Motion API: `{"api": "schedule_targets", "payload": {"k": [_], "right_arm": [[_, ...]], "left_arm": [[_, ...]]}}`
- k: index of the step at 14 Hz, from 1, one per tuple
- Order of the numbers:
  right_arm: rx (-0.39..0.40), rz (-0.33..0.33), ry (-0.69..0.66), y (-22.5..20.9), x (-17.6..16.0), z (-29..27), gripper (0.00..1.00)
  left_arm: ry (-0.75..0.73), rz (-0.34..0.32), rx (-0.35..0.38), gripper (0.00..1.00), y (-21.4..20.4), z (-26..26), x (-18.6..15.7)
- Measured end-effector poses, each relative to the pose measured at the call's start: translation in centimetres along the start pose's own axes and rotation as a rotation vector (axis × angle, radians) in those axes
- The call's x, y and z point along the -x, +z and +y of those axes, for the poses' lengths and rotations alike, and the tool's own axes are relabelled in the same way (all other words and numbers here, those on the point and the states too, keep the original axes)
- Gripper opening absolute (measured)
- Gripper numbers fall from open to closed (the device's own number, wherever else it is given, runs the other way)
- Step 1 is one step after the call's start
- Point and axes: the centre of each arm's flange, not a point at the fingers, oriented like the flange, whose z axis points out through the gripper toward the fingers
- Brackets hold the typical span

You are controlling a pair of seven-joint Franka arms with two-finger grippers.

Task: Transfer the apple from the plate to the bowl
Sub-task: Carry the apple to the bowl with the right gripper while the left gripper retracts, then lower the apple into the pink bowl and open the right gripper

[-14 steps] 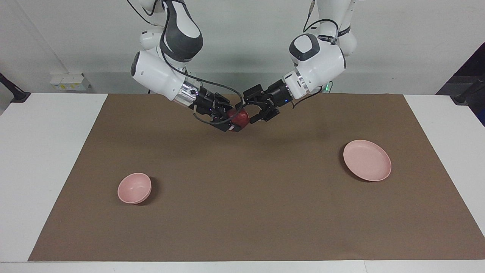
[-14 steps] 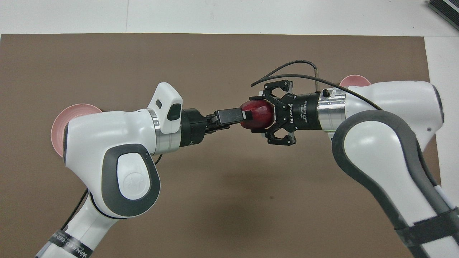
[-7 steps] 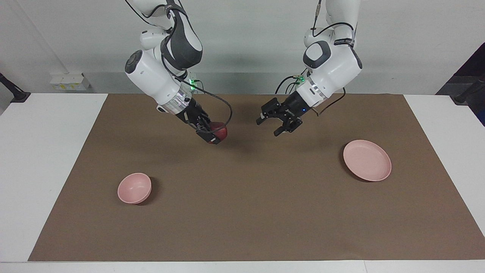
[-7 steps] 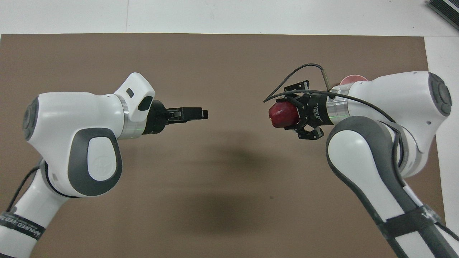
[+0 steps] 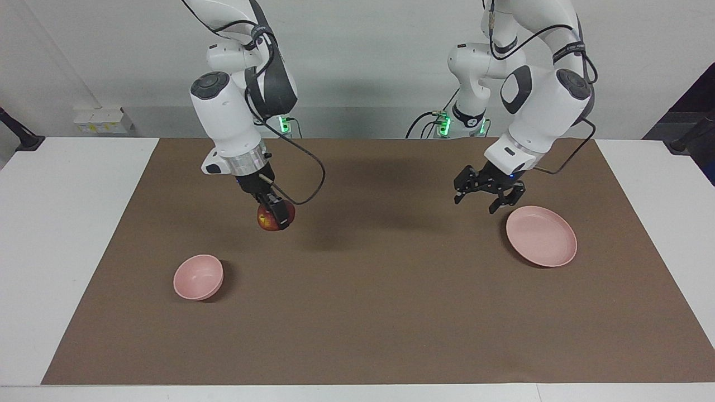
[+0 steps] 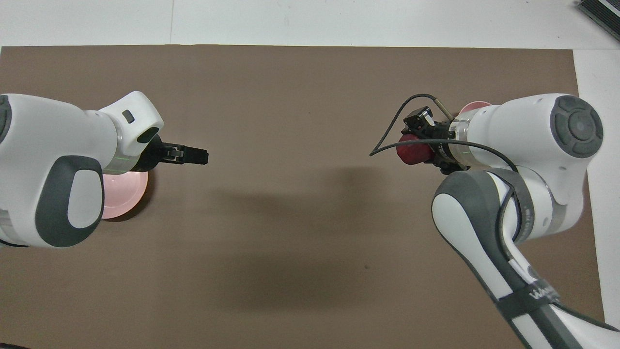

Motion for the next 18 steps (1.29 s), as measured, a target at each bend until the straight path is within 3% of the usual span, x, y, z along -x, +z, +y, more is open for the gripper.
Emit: {"api": "schedule_targets", "payload": {"k": [2,6,8,12,15,18], "right_arm": [[0.033,0.092,-0.115,0.0,-1.9,0.9,0.79],[0.088,0.226,-0.317,0.7,-5.8,3.4,0.79],[0.118,0.311,-0.403,2.7,-7.5,4.8,0.79],[0.142,0.412,-0.54,6.9,-9.8,6.4,0.79],[0.142,0.467,-0.607,8.8,-12.0,8.5,0.79],[0.141,0.474,-0.645,10.1,-12.2,9.2,0.79]], "left_arm": [[0.025,-0.029,-0.088,1.0,-3.8,-1.5,-0.4],[0.021,-0.051,-0.166,1.0,-11.2,-2.7,-0.4],[0.0,-0.068,-0.17,1.0,-14.3,-3.4,0.0],[-0.021,-0.111,-0.169,1.0,-19.2,-3.6,1.3],[-0.031,-0.142,-0.167,1.0,-20.2,-3.7,1.8],[-0.067,-0.151,-0.148,1.0,-20.1,-5.5,1.8]]}}
